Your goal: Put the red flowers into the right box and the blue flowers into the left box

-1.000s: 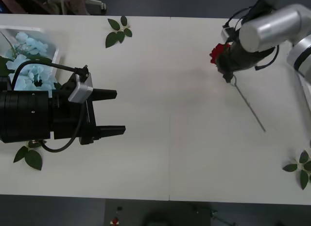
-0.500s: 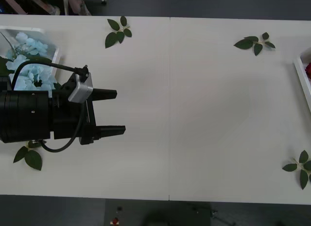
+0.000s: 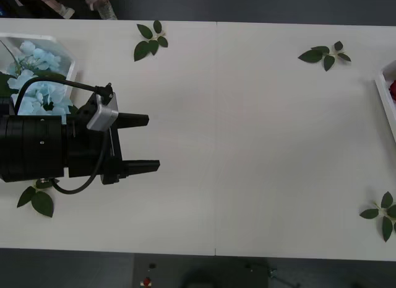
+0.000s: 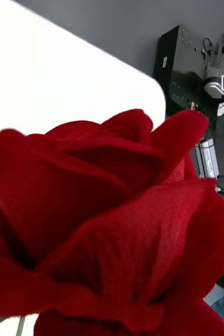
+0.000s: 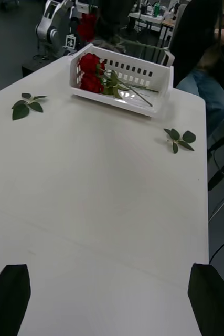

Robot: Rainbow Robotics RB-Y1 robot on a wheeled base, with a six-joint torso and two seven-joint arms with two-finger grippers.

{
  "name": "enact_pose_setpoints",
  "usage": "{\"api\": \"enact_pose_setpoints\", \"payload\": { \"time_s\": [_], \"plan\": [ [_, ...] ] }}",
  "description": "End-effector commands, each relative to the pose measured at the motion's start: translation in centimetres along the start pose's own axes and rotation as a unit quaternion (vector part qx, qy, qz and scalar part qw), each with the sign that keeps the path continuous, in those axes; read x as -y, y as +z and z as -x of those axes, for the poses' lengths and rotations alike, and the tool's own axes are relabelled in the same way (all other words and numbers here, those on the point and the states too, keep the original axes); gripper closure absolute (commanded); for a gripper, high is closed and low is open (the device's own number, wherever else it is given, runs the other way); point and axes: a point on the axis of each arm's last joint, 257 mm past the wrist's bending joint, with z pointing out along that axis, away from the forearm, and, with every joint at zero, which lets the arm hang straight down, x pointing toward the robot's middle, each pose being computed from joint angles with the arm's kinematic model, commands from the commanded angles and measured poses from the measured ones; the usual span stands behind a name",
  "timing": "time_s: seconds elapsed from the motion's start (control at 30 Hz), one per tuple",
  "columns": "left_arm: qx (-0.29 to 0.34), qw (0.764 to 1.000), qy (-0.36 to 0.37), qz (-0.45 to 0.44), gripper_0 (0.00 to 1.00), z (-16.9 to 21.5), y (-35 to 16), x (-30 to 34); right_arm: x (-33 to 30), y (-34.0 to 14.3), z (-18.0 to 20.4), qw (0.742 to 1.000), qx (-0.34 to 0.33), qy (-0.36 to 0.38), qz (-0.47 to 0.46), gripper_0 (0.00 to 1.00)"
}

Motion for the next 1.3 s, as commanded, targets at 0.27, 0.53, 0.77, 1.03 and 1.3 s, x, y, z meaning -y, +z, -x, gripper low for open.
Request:
{"api": "enact_pose_setpoints", "payload": {
  "time_s": [0.27,0.53,0.77,1.03,1.3],
  "plan": [
    [0.010,0.999,0.041,-0.001,0.13,1.8,-0.1,0.1,0.9,1.3,-2.6,1.000,0.003,0.020,-0.013,0.62],
    [0.010,0.999,0.041,-0.001,0.13,1.8,-0.1,0.1,1.0,1.5,-3.6,0.999,-0.006,0.042,-0.006,0.33],
    [0.010,0.999,0.041,-0.001,0.13,1.8,-0.1,0.1,-4.2,0.2,-2.1,0.992,-0.003,0.073,0.106,0.24],
    [0.010,0.999,0.041,-0.001,0.13,1.8,-0.1,0.1,-16.2,-9.8,4.4,0.927,0.110,0.032,0.357,0.24],
    [0.010,0.999,0.041,-0.001,0.13,1.8,-0.1,0.1,-28.8,-24.4,5.1,0.833,0.216,-0.086,0.501,0.24]
  ]
}}
